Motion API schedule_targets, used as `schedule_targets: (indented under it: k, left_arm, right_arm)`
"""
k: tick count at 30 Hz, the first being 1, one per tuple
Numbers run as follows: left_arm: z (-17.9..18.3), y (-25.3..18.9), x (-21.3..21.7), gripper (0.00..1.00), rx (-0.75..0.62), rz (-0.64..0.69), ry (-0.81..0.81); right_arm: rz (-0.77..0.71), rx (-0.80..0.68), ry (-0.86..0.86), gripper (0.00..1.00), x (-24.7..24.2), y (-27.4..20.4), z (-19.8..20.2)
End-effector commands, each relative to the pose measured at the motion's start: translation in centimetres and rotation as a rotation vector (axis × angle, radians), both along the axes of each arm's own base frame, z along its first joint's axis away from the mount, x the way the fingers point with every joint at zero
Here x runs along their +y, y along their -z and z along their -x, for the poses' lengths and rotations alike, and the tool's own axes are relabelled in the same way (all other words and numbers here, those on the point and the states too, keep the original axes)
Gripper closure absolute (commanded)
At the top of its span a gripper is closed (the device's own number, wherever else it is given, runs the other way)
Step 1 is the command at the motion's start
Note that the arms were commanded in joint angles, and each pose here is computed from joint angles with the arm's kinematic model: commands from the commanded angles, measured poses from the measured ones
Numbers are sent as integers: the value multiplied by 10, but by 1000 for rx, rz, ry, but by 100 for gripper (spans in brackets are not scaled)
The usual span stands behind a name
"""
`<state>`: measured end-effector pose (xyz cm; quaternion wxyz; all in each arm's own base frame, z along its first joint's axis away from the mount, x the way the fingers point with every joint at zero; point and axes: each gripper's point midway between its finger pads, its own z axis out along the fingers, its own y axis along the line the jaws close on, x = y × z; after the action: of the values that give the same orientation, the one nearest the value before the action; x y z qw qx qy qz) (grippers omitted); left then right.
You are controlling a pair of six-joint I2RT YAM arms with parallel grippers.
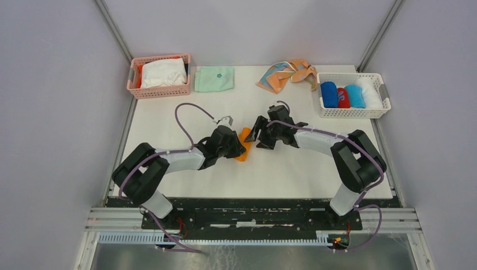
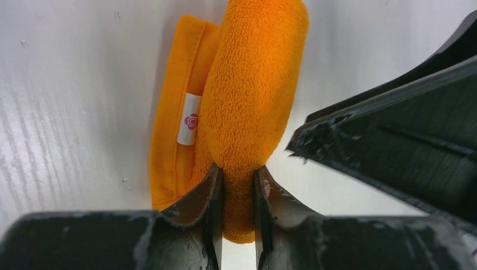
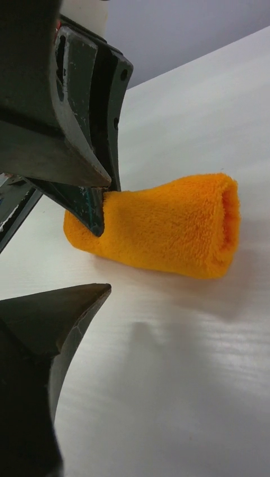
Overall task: Roll the towels
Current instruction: Roll the towel at the center of the board.
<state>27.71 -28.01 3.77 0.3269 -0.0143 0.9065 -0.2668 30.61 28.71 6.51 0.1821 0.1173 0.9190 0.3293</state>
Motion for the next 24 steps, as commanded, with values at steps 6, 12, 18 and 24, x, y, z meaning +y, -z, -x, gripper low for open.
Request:
schedule_targets:
  k: [6, 12, 18, 24]
  left_arm:
    - [48, 62, 23, 82, 292, -41, -30]
    - [51, 72, 22, 81, 335, -54, -28]
    - [56, 75, 16, 81, 363, -5, -16]
    - [60, 78, 21, 76, 408, 58, -52]
  right_arm:
    - [-59, -64, -40, 30, 36, -3, -15]
    - [28, -11, -69, 37, 37, 22, -10]
    - [161, 84, -120, 43, 32, 55, 1]
    - [422, 174, -212, 48, 10, 87, 21]
